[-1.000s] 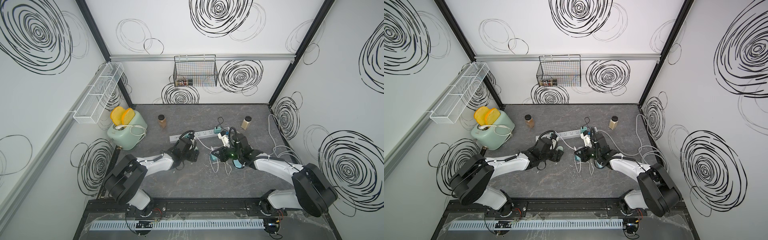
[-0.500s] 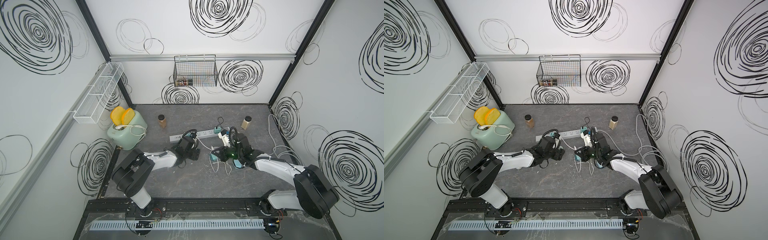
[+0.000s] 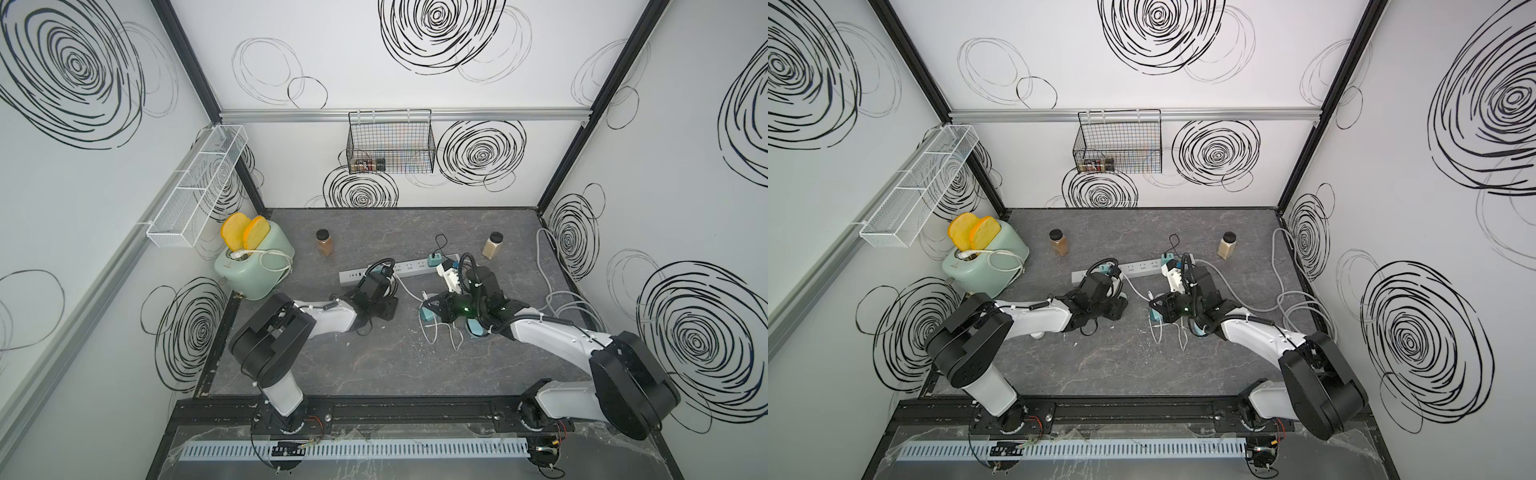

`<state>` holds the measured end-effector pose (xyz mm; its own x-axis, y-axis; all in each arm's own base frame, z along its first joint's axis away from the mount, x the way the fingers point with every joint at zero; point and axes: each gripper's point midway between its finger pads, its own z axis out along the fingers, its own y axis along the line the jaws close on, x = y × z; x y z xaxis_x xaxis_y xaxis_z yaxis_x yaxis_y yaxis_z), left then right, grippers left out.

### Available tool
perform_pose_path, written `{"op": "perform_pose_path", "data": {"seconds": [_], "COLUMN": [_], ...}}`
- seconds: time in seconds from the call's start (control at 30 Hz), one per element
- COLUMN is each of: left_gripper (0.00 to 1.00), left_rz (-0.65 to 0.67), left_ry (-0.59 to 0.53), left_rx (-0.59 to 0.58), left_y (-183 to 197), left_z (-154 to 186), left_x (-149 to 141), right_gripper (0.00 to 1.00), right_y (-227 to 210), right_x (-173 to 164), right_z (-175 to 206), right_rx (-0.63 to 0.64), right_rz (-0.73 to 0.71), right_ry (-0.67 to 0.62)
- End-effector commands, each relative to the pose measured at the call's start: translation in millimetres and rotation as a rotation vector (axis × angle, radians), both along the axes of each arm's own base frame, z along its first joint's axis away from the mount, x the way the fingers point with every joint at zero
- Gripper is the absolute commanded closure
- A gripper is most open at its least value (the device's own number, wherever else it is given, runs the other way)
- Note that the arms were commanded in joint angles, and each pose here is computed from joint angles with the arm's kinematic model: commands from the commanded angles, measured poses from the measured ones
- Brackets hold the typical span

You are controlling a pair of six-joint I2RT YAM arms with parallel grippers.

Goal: Charge the bluetooth headset
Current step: Pick up the bluetooth headset from the center of the board.

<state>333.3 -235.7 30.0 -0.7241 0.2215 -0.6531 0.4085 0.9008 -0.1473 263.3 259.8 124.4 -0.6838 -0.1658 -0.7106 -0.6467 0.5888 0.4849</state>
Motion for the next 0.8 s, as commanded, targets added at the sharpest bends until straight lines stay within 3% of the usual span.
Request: {"op": "perform_pose_path", "data": {"seconds": [0.0, 0.13, 0.43, 0.77], "left_gripper": [0.42, 0.44, 0.65, 0.68], "left_rz": [0.002, 0.0, -0.015, -0.042], "left_ry": [-0.04, -0.034, -0.047, -0.206], "left_rx": [-0.027, -0.025, -0.065, -0.347], "left_y": [-4.7, -4.2, -4.8, 13.6], "left_z": [9.9, 7.5, 22.0, 89.9], "left_x": [13.7, 13.3, 8.5, -26.4], "right_gripper": [1.0, 1.0, 1.0, 0.98], "right_y": [-1.0, -1.7, 1.4, 28.5], "right_x": [2.0, 2.2, -4.6, -47.8], "right_z": [13.3, 13.7, 13.2, 3.9], "right_rx": [0.01, 0.009, 0.034, 0.005], "right_rz": [0.001, -0.001, 0.012, 0.152], "right_ry": [-0.035, -0.036, 0.009, 0.044]}}
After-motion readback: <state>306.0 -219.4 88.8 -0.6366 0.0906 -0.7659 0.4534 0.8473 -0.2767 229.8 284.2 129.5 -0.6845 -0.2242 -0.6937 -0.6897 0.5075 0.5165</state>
